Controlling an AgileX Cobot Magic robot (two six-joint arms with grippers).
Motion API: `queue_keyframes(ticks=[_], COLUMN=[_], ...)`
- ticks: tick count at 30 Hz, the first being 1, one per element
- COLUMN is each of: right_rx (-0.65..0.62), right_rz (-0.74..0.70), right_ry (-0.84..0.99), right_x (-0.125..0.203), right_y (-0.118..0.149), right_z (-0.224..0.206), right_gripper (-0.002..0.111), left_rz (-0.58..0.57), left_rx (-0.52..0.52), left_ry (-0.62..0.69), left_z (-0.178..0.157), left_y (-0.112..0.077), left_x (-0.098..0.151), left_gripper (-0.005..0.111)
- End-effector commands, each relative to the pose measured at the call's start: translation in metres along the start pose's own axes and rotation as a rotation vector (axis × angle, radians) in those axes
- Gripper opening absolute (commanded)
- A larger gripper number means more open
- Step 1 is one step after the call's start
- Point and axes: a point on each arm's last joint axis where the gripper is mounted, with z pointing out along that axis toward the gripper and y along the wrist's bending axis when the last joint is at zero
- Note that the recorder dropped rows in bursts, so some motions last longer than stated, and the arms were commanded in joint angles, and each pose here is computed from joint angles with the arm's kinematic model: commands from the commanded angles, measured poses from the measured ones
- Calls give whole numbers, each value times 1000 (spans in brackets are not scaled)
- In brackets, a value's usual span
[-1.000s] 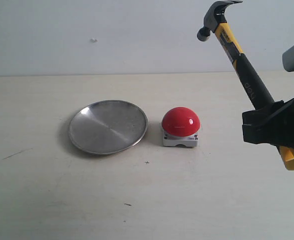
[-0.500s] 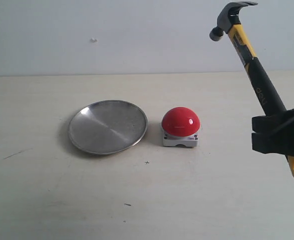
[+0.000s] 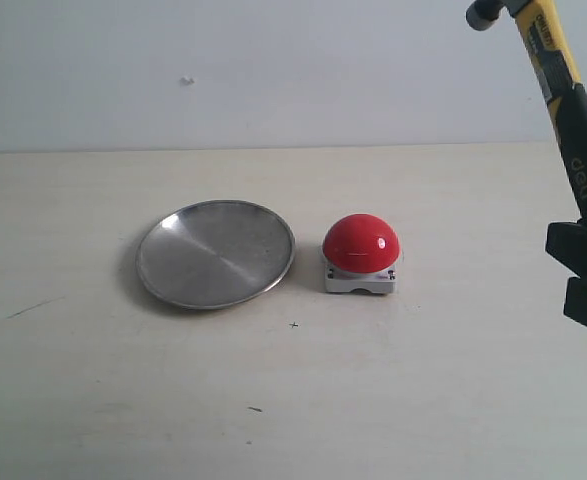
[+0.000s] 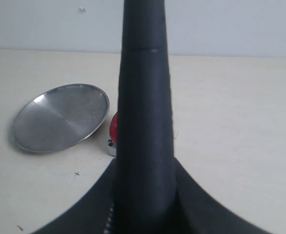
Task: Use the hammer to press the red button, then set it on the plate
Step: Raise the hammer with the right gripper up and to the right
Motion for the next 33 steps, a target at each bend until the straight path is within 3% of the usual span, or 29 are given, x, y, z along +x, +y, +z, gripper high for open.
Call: queue_keyframes(ticks=[1, 14, 33], right_rx=[33, 34, 49], right_rz=[1, -1, 2], right_ry=[-104, -105, -96], right_x=[-11, -11, 2], right_y=[-3, -3, -6], right_z=[-4, -3, -4], right_gripper=[0, 0, 0], left_rz=[-2, 24, 24], left_rx=[-1, 195, 194], left_ry=[13, 84, 85], left_z=[1, -5, -5], left_y=[0, -11, -11], left_x=[2, 6, 7], left_gripper=[0, 0, 0])
